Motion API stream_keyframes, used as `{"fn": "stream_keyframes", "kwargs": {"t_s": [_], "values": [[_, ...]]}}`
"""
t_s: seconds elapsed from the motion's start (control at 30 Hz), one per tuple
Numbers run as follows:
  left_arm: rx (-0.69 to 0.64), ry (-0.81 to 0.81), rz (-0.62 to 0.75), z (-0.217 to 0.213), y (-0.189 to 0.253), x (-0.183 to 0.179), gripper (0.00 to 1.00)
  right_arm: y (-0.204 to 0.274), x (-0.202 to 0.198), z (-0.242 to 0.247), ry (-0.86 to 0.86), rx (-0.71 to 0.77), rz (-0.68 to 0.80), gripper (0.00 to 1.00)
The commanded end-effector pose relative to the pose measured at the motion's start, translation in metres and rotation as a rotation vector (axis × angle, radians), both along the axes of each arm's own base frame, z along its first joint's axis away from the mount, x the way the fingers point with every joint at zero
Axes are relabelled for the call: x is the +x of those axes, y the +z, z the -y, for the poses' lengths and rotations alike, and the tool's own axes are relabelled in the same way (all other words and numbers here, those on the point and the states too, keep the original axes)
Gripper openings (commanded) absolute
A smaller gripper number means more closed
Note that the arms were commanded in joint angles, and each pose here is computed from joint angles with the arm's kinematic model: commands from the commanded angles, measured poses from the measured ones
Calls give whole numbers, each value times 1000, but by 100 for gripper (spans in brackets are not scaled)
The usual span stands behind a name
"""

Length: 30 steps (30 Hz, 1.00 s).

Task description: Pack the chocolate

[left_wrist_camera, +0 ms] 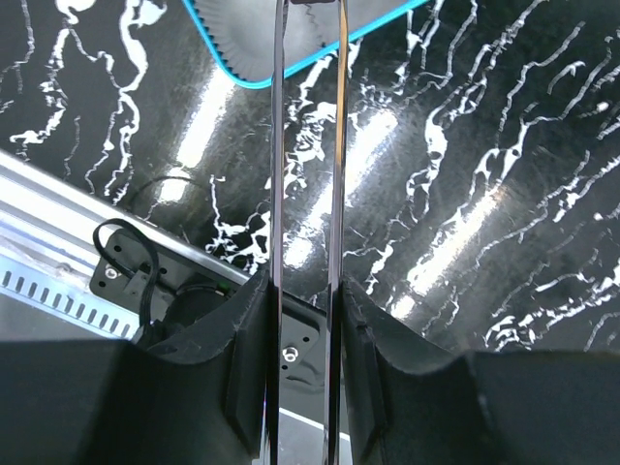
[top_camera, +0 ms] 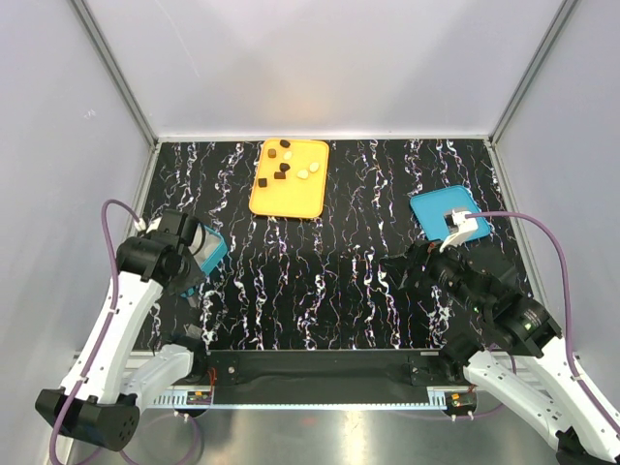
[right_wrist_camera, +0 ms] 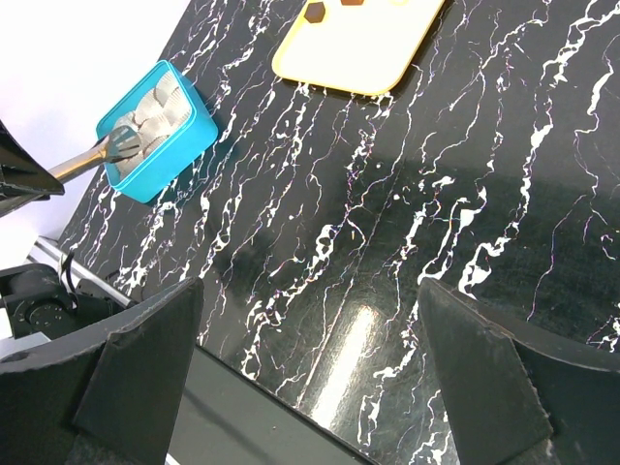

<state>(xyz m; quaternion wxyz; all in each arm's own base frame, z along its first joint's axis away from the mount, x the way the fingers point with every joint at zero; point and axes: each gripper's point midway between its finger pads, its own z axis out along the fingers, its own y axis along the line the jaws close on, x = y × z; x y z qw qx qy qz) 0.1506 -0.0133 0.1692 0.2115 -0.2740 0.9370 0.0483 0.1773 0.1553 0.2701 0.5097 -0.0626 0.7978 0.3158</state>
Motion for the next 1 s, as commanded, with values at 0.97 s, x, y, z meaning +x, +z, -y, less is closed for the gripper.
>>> {"fn": "stream_keyframes", "kwargs": {"t_s": [0.97], "values": [[93,55,-107,-25,-19,-41,31,11,10,-1,-17,-9,59,100]]}}
